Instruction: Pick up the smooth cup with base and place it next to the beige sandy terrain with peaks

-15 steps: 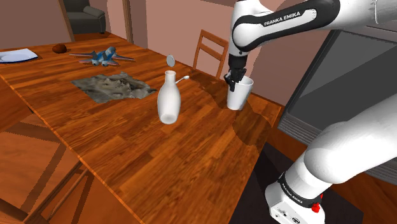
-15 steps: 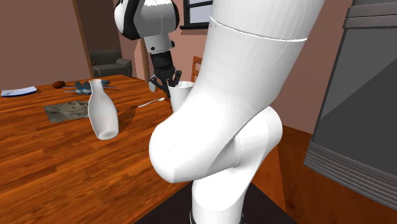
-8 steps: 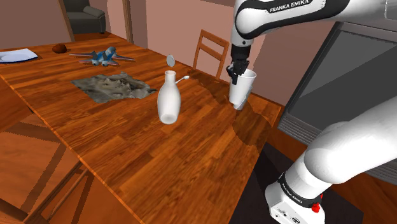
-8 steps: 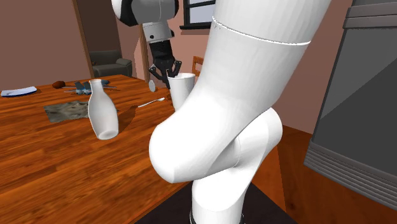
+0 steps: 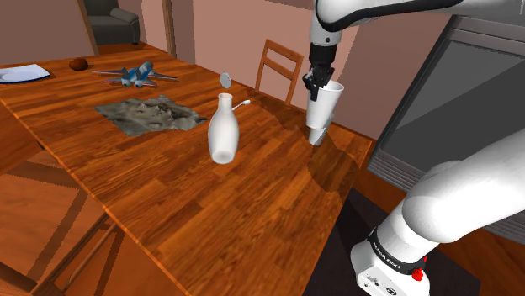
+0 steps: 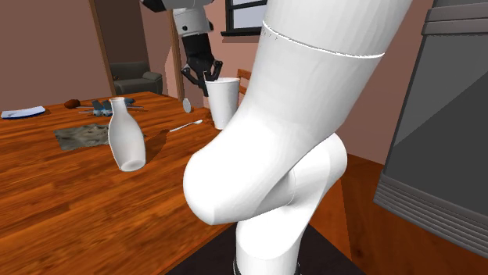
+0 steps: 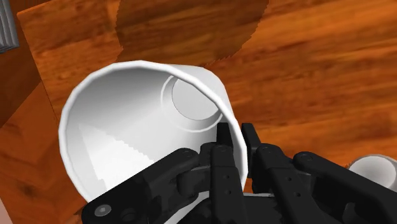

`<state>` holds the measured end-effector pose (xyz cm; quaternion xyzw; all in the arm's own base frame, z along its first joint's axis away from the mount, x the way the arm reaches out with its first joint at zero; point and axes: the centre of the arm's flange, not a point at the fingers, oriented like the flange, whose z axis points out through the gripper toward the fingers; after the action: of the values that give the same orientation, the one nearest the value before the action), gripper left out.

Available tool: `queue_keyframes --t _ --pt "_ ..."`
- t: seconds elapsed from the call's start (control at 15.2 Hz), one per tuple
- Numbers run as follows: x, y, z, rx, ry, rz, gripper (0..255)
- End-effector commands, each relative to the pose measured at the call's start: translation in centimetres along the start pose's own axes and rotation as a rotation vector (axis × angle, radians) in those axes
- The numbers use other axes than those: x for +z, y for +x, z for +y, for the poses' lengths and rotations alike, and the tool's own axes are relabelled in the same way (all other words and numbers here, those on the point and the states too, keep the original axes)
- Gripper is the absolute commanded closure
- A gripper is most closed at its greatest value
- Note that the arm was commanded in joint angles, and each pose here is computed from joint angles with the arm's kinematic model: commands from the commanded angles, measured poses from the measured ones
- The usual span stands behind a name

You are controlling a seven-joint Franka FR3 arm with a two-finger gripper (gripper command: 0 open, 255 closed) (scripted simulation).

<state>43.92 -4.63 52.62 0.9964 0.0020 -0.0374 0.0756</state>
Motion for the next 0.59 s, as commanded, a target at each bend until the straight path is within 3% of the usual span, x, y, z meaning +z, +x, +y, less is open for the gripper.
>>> queue_keyframes --t 0.0,0.53 --pt "-1.1 -0.1 0.2 0.0 0.0 0.0 255" --pt "-5.3 -0.4 0.8 0.0 0.0 0.0 255"
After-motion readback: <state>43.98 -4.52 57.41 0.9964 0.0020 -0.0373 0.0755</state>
